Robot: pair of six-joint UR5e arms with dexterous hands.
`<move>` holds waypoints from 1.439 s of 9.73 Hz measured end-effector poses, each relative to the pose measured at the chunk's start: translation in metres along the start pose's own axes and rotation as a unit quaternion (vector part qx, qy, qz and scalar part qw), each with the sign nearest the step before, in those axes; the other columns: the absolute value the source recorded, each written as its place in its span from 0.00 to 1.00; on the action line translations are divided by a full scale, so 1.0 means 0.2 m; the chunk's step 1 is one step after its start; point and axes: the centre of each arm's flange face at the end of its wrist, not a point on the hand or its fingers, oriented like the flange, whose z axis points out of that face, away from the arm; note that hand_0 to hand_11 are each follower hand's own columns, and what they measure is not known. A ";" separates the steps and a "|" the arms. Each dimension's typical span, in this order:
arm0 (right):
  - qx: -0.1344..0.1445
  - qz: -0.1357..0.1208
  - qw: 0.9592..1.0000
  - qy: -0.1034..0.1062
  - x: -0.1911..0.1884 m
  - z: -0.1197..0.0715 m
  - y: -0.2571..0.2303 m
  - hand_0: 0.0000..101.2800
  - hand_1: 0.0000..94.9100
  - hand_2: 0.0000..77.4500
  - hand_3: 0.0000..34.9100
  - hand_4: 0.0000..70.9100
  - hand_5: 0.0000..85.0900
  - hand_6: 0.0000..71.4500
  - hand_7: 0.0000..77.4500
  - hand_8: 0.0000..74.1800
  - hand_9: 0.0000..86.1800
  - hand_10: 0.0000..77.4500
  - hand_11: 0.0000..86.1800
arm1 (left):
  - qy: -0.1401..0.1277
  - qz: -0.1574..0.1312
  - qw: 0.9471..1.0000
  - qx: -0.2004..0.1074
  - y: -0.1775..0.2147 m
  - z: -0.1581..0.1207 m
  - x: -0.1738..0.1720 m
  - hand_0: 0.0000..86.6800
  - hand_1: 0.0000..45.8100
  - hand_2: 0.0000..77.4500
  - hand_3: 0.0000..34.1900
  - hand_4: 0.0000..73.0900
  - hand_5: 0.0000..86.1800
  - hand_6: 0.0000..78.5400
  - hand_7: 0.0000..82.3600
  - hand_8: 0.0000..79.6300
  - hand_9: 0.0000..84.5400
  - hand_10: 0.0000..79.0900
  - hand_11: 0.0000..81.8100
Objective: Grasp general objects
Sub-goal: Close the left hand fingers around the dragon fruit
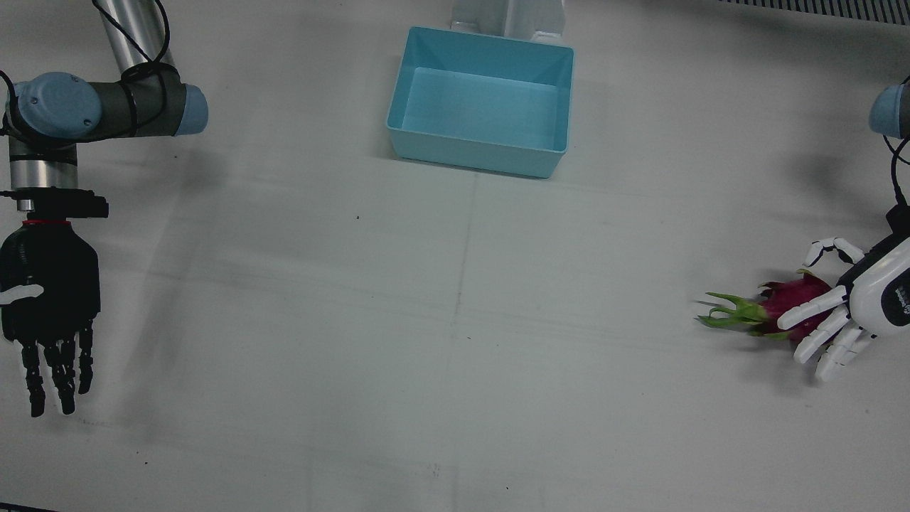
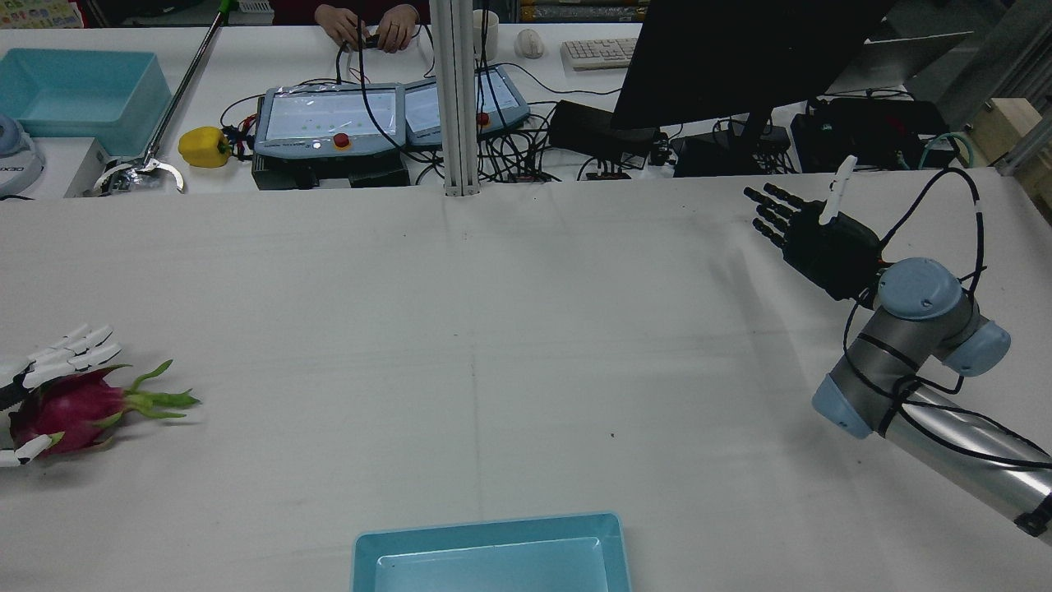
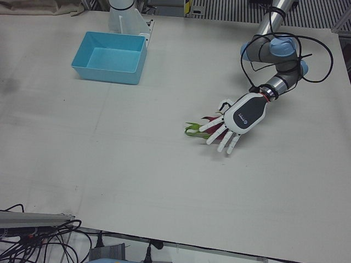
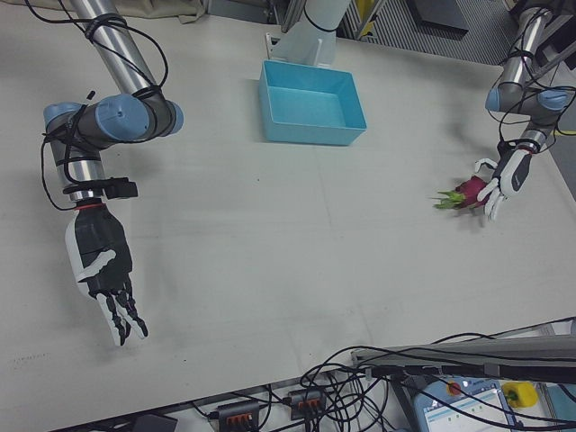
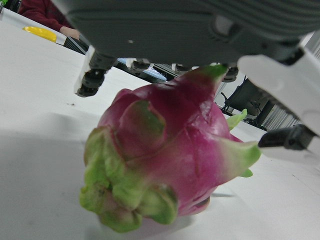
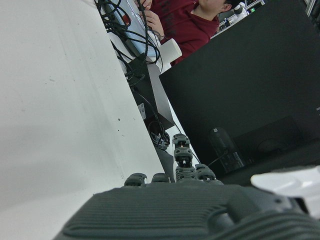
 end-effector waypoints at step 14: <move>-0.001 0.000 1.000 0.001 0.00 0.00 0.01 0.01 0.07 0.03 0.00 0.00 0.00 0.00 0.00 0.00 0.01 0.00 0.01 | -0.009 0.009 1.000 -0.002 0.00 -0.02 -0.03 0.64 0.00 0.77 0.55 0.33 0.08 0.02 0.32 0.01 0.01 0.28 0.01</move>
